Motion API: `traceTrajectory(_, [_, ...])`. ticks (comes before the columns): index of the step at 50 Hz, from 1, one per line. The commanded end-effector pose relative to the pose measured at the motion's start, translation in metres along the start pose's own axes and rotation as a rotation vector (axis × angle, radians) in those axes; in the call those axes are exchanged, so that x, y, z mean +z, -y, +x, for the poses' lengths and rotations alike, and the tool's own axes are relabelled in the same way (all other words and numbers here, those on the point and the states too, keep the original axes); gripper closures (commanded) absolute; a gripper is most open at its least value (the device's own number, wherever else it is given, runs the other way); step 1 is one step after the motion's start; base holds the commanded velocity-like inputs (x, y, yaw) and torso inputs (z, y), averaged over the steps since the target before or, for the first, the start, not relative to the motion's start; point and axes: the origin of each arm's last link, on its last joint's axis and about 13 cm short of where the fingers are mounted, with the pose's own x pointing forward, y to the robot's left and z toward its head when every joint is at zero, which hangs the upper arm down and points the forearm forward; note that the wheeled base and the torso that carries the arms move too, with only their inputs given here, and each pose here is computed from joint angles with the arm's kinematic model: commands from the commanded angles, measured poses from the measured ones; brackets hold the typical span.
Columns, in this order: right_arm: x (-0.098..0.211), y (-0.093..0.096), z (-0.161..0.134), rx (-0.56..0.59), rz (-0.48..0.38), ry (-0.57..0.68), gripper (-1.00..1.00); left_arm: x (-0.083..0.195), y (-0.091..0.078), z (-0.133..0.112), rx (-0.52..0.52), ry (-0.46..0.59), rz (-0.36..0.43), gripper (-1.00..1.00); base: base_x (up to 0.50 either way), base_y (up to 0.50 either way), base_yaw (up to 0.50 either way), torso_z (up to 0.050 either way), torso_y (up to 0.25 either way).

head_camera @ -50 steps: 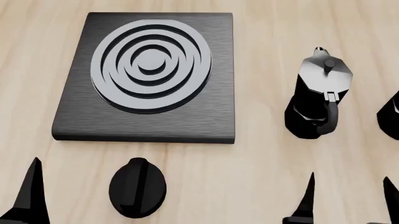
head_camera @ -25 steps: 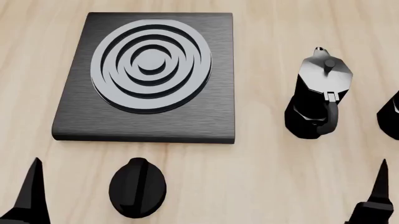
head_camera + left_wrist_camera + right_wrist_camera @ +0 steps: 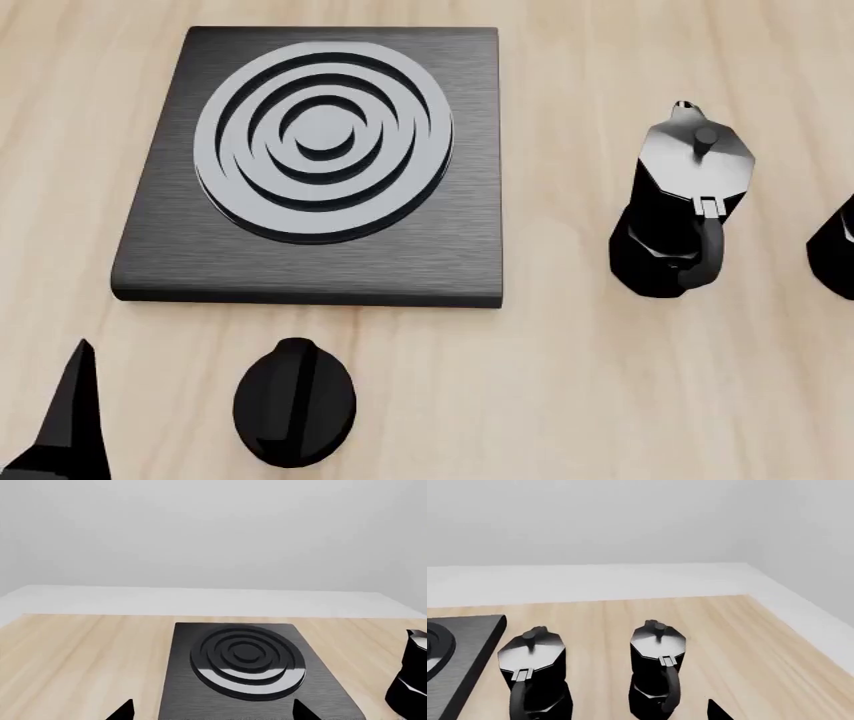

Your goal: Put the right moka pot on the stove.

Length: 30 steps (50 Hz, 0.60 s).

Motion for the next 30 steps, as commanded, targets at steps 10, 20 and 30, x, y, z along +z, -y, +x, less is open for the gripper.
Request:
traceTrajectory(10, [0.009,0.027,0.021,0.024,0.037,-0.022,-1.0,0.001,0.0,-0.001,0.007,0.015,-0.006,-1.0,0.0,0.0,0.0,0.0,0.0])
traceTrajectory(20, [-0.007,0.033,0.032,0.028,0.04,-0.045,-1.0,0.002,0.0,-0.001,-0.004,0.013,-0.009,-1.0,0.0,0.0,0.0,0.0,0.0])
traceTrajectory(30, [-0.004,0.037,0.045,0.042,0.046,-0.05,-1.0,0.002,-0.001,-0.002,0.001,0.019,-0.014,-1.0,0.0,0.0,0.0,0.0,0.0])
